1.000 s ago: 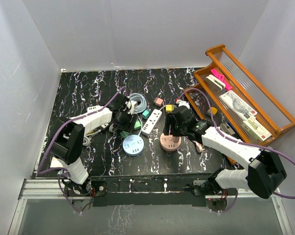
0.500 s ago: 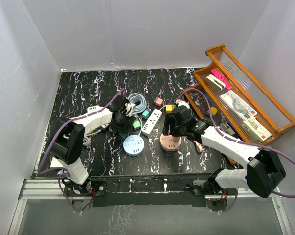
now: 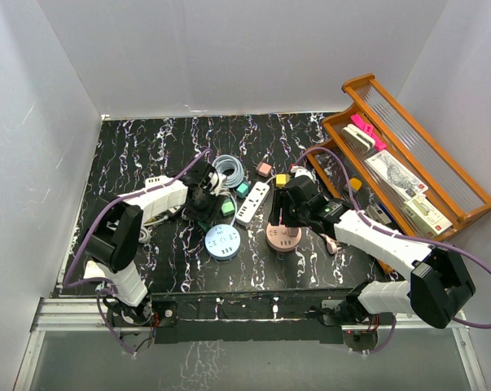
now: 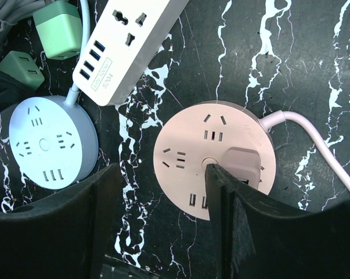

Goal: Insert the plug

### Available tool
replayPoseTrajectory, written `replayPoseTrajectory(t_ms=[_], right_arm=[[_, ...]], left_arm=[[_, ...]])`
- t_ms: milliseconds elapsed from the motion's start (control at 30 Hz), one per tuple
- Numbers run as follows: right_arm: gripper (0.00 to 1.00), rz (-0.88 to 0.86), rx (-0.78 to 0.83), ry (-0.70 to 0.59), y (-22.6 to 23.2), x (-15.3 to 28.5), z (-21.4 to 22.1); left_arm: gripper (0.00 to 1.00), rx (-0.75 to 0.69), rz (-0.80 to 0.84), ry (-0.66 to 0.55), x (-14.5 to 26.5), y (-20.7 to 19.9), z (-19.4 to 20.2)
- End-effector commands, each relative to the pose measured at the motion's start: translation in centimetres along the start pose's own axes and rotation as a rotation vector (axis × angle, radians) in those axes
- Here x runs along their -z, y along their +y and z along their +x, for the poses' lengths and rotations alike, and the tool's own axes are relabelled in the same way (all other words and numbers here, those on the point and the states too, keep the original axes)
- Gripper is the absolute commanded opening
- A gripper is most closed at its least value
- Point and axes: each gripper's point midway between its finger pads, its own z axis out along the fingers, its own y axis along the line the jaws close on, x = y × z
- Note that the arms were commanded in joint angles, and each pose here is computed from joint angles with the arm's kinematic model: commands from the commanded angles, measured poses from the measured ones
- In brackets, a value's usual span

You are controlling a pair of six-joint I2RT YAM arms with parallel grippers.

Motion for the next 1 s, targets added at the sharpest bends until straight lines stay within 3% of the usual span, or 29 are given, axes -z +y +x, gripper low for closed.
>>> replayPoseTrajectory(t_ms=[0, 167, 300, 433, 600, 800, 967], right_arm=[[0.58, -0.039, -0.007, -0.05, 1.0, 0.1, -1.5], [0.58, -0.057, -0.017, -0.062, 1.4, 0.5, -1.9], [0.58, -0.08, -0.037, -0.076, 1.9, 0.8, -2.2], [0.58, -0.135, -0.063, -0.096, 3.0, 1.2, -2.7], [0.58, -0.262, -0.08, -0.136, 5.4, 2.4, -3.9], [0.6, -0.502, -0.037, -0.202, 9.9, 6.0, -6.2], [0.62, -0.535, -0.038, -0.282, 10.9, 8.4, -8.6]], left_arm=[[0.51, -0.023, -0.025, 0.053, -0.3, 0.5, 1.4], [0.48, -0.026, -0.096, 0.066, -0.8, 1.5, 1.8], [0.34, -0.032, -0.095, 0.027, -0.3, 1.4, 0.9], [0.3, -0.027, -0.084, -0.13, 2.2, 0.8, -1.8], [0.3, -0.061, -0.004, -0.415, 7.5, -1.3, -5.4], [0.33, -0.258, 0.253, -0.669, 13.1, -6.6, -6.6], [0.33, -0.356, 0.414, -0.803, 15.7, -9.7, -6.5]])
